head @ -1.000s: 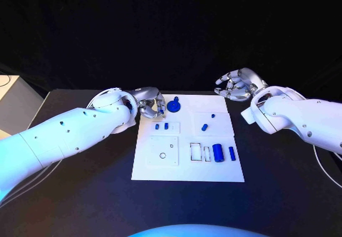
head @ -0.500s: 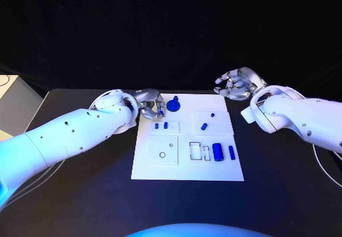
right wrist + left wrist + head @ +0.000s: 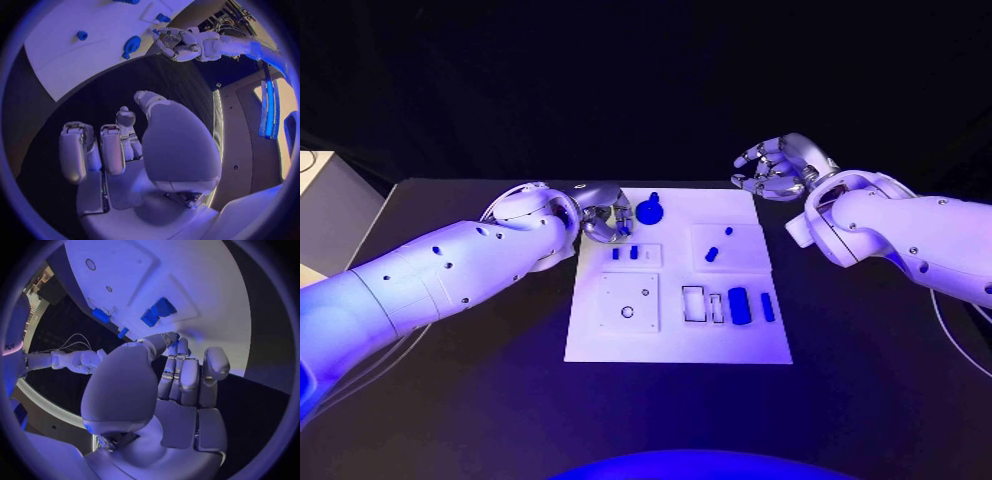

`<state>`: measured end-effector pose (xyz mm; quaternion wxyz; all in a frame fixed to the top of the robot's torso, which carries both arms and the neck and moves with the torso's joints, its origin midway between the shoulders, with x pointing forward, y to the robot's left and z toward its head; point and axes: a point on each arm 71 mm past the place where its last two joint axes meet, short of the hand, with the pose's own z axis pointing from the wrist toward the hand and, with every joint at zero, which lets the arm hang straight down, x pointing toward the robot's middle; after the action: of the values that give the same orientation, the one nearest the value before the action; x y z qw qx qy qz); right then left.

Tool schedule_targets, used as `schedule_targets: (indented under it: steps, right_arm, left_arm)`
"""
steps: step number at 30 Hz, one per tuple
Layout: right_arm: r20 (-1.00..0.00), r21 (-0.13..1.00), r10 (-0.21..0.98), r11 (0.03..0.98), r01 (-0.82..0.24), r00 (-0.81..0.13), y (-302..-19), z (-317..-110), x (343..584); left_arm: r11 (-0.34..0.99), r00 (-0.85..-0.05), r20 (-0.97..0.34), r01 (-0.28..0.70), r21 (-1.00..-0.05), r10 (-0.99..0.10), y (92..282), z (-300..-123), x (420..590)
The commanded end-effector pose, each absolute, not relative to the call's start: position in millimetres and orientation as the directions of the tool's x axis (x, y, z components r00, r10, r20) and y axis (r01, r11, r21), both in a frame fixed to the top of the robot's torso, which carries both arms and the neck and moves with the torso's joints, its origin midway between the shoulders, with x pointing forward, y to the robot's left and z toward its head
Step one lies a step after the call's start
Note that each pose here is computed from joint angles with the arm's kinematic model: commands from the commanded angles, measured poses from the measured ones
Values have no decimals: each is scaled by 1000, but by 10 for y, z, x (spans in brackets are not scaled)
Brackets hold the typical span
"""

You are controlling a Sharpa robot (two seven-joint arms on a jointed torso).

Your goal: Assemble the parts on the task board

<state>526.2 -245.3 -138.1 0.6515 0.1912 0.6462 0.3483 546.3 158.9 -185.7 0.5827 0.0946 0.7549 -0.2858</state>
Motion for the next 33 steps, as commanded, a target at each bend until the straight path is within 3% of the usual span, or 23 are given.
schedule_targets:
  steps: [1,33]
  right_arm:
    - [-711,696,698,683,-220,-83,-2440,-1377,5255]
    - [-711,697,699,682,-220,-85,-2439,-1376,5246]
  left_arm:
    - [815,-319,-931,483,-320,-176,1561,-1870,5455]
    - [823,-349,-928,485,-295,-128,1488,-1951,5448]
